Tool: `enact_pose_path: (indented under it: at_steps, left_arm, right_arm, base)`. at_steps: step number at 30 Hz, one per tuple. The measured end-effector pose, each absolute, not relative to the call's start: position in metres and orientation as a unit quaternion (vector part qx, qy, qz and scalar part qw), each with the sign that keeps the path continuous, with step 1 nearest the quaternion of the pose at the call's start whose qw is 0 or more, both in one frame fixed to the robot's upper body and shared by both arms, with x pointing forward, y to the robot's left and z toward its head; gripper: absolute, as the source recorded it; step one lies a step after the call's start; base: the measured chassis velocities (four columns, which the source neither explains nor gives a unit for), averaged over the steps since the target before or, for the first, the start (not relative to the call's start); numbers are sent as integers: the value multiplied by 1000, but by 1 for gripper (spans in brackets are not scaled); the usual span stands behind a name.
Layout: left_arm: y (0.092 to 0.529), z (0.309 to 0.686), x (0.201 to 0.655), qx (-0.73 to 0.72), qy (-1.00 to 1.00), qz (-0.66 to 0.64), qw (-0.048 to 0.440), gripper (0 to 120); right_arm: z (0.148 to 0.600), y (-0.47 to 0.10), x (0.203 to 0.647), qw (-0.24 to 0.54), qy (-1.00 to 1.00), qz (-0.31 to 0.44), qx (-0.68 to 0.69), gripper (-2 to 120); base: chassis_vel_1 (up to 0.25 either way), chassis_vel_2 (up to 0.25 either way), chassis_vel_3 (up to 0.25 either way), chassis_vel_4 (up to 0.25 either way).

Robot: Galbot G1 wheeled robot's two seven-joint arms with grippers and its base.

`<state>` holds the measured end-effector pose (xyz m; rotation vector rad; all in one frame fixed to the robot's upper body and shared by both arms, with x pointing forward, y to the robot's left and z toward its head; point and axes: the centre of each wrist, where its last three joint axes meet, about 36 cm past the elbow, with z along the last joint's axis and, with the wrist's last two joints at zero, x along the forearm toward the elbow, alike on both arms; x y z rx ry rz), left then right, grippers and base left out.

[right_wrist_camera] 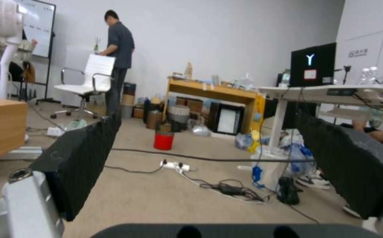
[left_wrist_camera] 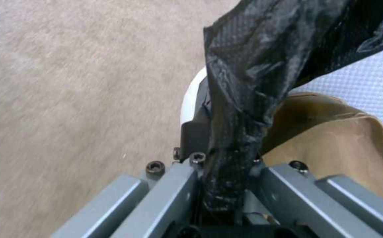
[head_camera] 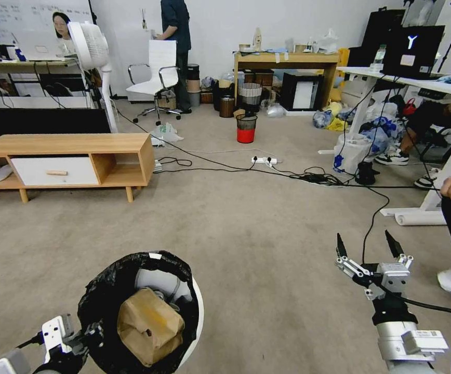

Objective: Pick up the trash bin and place the garbage on the floor into it.

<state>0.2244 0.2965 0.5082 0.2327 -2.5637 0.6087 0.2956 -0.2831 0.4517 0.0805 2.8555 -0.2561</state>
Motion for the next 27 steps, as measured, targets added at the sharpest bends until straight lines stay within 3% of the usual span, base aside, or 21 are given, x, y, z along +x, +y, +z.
enact_pose_path:
  at_steps: [16, 27]
  left_arm:
    - [296, 507, 224, 87, -939, 226, 246, 0]
    - [296, 506, 225, 87, -938, 227, 245, 0]
  right_arm:
    - [450, -283, 298, 138, 986, -89, 26, 100]
    - [447, -282, 299, 138, 986, -87, 26, 100]
  base:
    - [-254, 263, 267, -261]
    - [-212, 202, 194, -206]
